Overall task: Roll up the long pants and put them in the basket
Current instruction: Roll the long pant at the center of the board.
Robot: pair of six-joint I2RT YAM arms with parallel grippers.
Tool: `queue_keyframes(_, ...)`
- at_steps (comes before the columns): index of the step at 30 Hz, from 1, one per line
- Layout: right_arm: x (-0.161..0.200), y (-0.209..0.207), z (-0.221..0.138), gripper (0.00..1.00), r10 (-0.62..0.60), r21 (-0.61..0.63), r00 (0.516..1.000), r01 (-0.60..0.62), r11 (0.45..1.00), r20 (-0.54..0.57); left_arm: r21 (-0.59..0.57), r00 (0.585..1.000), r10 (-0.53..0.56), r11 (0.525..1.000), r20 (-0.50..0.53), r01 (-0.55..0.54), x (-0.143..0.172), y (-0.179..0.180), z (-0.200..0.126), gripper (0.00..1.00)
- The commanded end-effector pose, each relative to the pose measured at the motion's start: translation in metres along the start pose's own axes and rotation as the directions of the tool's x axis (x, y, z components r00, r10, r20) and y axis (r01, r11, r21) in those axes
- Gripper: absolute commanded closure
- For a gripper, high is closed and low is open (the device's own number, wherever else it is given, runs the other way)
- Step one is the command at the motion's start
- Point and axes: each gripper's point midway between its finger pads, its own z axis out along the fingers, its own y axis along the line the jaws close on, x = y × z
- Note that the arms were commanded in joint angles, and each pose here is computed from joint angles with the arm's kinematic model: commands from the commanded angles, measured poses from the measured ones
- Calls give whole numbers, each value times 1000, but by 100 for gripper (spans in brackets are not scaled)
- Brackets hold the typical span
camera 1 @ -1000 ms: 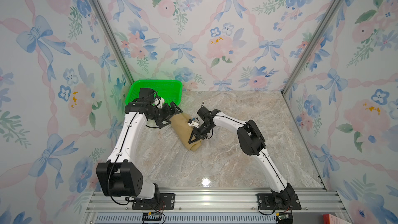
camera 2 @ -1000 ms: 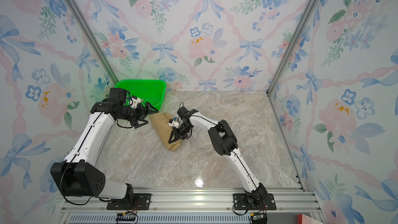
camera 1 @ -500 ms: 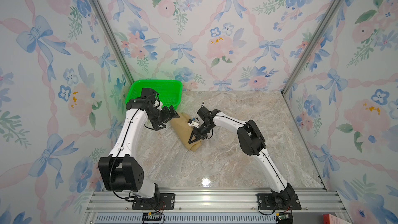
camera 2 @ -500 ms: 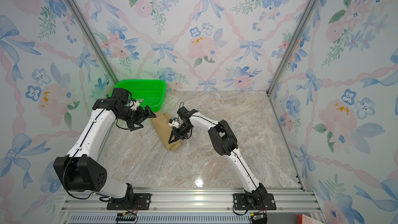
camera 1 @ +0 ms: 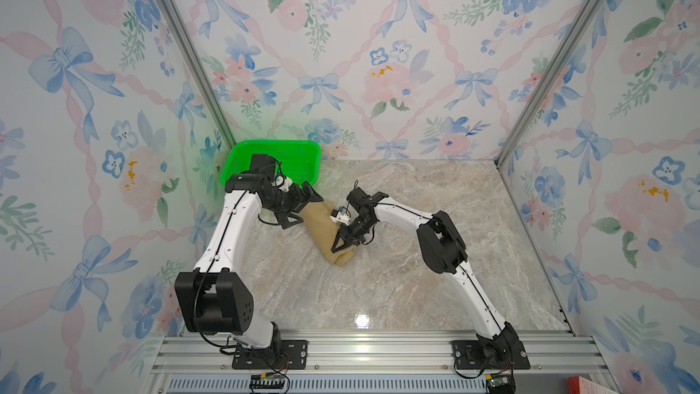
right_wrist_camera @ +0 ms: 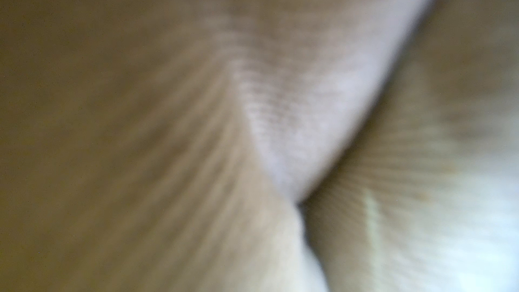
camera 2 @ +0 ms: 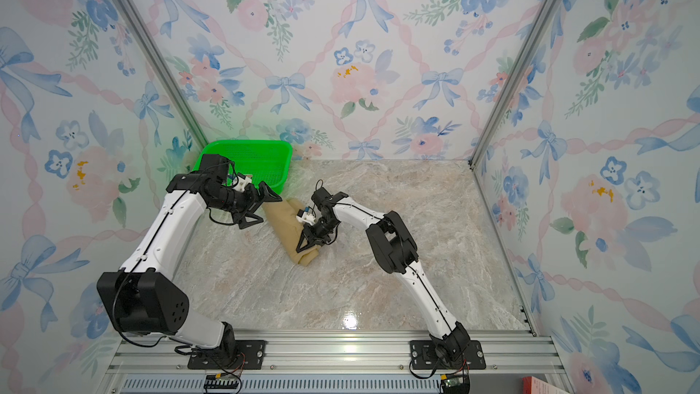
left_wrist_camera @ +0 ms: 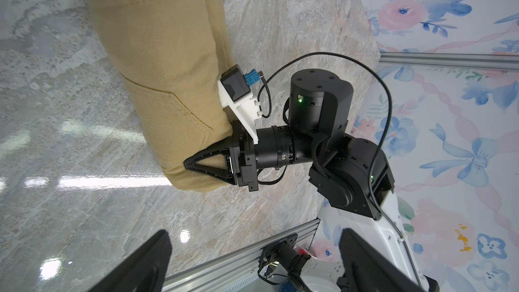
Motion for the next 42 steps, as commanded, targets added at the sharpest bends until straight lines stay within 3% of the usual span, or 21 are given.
queue_keyframes(1,78,-84,55,100,240,279,947,-177,944,-212,-16,999,-35,999,-5,35,7,7,2,1)
queue_keyframes(4,78,-85,55,100,241,280,947,-177,943,-213,-37,1000,-18,999,-11,18,8,12,4,1)
queue_keyframes(5,78,-85,55,100,241,280,946,-177,944,-215,-38,999,-9,999,-31,8,8,12,6,8)
queue_keyframes(6,78,-84,55,100,242,280,946,-178,944,-214,-22,998,1,1000,-61,-3,9,9,9,59)
queue_keyframes(7,79,-85,55,100,242,280,946,-178,943,-215,-27,997,0,1000,-77,-2,11,9,9,100)
queue_keyframes(8,79,-85,55,100,241,281,946,-176,943,-216,-95,994,-39,995,-106,29,9,23,16,100)
queue_keyframes(14,79,-84,54,100,237,281,948,-173,944,-211,-94,998,22,995,-50,-27,1,19,11,100)
queue_keyframes(15,79,-85,54,100,238,281,948,-174,944,-212,-104,998,27,994,-48,-32,0,20,10,99)
queue_keyframes(19,80,-85,54,100,237,282,947,-172,944,-215,-117,997,1,993,-82,-10,1,24,15,72)
queue_keyframes(22,80,-86,54,100,237,283,947,-172,943,-215,-147,994,-31,989,-108,15,6,32,19,12)
queue_keyframes(23,80,-86,54,100,238,285,947,-172,943,-217,-154,995,-28,988,-98,13,5,34,19,1)
queue_keyframes(31,82,-87,54,100,245,289,944,-177,941,-222,-202,997,1,979,-82,-18,-12,56,43,1)
queue_keyframes(42,94,-82,53,100,286,241,910,-218,946,-300,-79,996,14,997,92,-7,-57,77,110,1)
